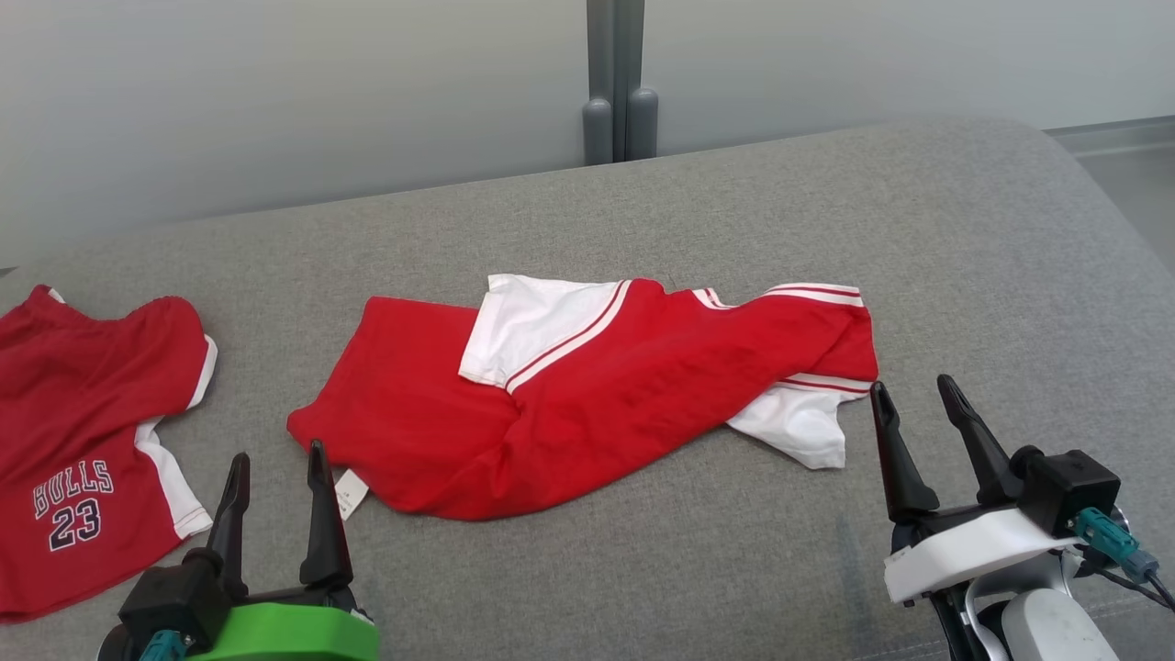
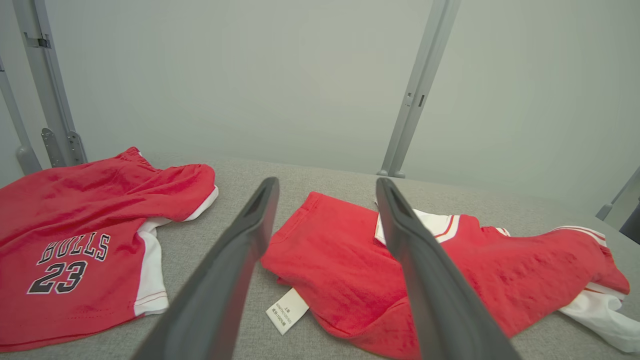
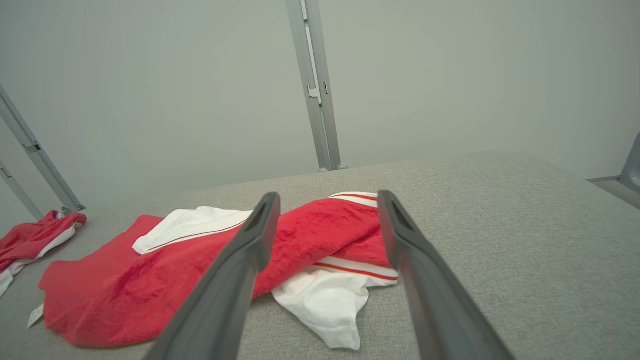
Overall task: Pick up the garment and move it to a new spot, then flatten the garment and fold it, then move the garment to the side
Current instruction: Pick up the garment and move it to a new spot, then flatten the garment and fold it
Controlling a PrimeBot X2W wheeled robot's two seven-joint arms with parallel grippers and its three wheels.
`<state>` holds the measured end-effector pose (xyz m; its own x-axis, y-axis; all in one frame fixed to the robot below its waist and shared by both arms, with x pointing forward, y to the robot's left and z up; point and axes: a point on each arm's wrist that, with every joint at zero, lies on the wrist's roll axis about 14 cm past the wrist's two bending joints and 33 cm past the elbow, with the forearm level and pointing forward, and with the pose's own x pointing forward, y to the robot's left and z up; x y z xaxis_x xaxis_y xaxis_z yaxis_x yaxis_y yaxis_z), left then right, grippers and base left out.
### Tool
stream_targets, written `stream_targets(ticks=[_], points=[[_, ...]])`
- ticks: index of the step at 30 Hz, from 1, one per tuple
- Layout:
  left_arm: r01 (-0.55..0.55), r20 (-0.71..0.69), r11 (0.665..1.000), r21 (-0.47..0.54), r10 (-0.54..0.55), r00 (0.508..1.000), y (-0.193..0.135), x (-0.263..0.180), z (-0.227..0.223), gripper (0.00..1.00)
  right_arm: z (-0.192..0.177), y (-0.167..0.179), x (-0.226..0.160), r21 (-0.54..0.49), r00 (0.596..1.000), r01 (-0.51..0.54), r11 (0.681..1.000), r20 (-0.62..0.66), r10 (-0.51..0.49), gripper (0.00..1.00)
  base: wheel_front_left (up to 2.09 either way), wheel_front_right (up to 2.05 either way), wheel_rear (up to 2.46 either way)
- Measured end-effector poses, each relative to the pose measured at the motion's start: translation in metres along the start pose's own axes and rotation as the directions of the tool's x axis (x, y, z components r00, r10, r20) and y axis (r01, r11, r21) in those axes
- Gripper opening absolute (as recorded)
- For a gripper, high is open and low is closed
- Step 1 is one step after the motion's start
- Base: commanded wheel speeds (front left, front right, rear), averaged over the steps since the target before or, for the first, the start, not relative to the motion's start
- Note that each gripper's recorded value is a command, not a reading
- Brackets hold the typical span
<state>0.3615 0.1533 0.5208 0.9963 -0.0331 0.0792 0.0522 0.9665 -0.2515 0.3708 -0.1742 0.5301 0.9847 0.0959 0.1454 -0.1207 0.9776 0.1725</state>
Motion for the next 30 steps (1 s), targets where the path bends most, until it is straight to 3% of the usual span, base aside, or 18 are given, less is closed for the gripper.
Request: stream_targets(ticks=[30], points=[[-0.016,0.010,0.999,-0.028,0.017,1.000,0.004,-0.004,-0.002,1.00,-0.005,0.010,0.005,0.005,0.999,-0.034,0.999,-0.019,0.034,1.00,0.00,0.00,0.00]])
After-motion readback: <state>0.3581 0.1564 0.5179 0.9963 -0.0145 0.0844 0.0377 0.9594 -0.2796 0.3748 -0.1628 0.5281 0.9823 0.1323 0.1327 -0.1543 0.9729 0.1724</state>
